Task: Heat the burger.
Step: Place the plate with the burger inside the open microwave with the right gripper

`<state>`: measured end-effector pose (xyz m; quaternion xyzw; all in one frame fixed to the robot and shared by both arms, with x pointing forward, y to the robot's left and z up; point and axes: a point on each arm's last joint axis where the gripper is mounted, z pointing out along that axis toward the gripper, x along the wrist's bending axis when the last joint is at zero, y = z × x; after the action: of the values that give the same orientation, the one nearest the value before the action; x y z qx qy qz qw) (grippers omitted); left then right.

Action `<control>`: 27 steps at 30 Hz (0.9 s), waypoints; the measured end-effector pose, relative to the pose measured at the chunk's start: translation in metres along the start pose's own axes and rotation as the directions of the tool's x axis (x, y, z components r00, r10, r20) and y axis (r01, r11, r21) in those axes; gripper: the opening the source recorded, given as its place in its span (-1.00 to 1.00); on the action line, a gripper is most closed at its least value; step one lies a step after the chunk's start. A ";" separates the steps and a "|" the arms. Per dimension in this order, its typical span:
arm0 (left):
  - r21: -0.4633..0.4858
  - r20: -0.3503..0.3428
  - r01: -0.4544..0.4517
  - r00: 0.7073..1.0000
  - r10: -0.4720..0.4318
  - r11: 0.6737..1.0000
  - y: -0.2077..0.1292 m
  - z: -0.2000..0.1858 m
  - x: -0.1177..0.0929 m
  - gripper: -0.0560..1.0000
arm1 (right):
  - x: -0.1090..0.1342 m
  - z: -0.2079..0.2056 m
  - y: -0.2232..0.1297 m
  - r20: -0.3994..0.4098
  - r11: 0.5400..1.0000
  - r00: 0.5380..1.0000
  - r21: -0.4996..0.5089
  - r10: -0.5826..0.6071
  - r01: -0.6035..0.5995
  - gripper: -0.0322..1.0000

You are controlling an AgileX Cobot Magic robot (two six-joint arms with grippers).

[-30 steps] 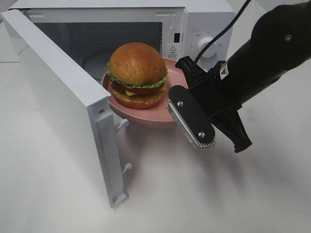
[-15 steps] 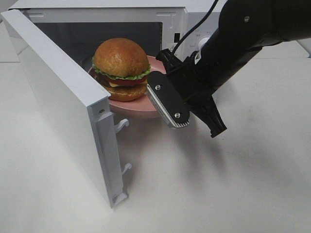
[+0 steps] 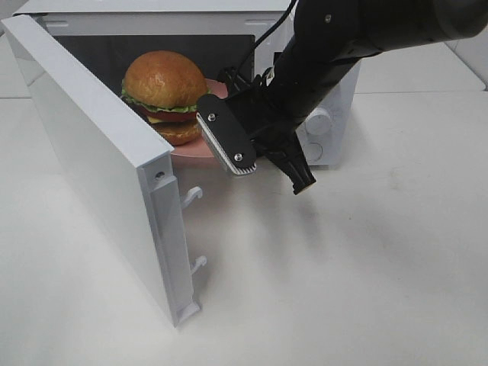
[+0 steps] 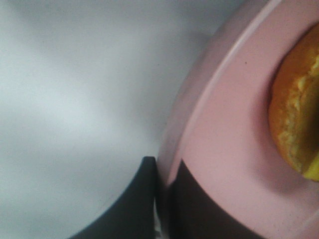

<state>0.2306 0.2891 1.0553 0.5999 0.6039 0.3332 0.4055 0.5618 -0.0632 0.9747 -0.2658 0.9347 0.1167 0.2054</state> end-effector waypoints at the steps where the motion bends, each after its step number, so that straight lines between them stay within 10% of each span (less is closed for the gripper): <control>1: 0.000 0.000 0.000 1.000 0.000 1.000 0.000 0.000 0.000 0.99 | 0.000 0.000 0.000 0.000 1.000 1.000 0.000 0.000 0.000 -0.87; 27: 0.000 0.000 0.000 1.000 0.000 1.000 0.000 0.000 0.000 0.99 | -0.051 0.044 0.006 0.093 0.985 0.989 0.115 0.118 -0.129 -0.87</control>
<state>0.2306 0.2891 1.0553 0.5999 0.6039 0.3332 0.4055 0.6126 -0.0208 0.9593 -0.1891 0.9450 0.0840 0.2534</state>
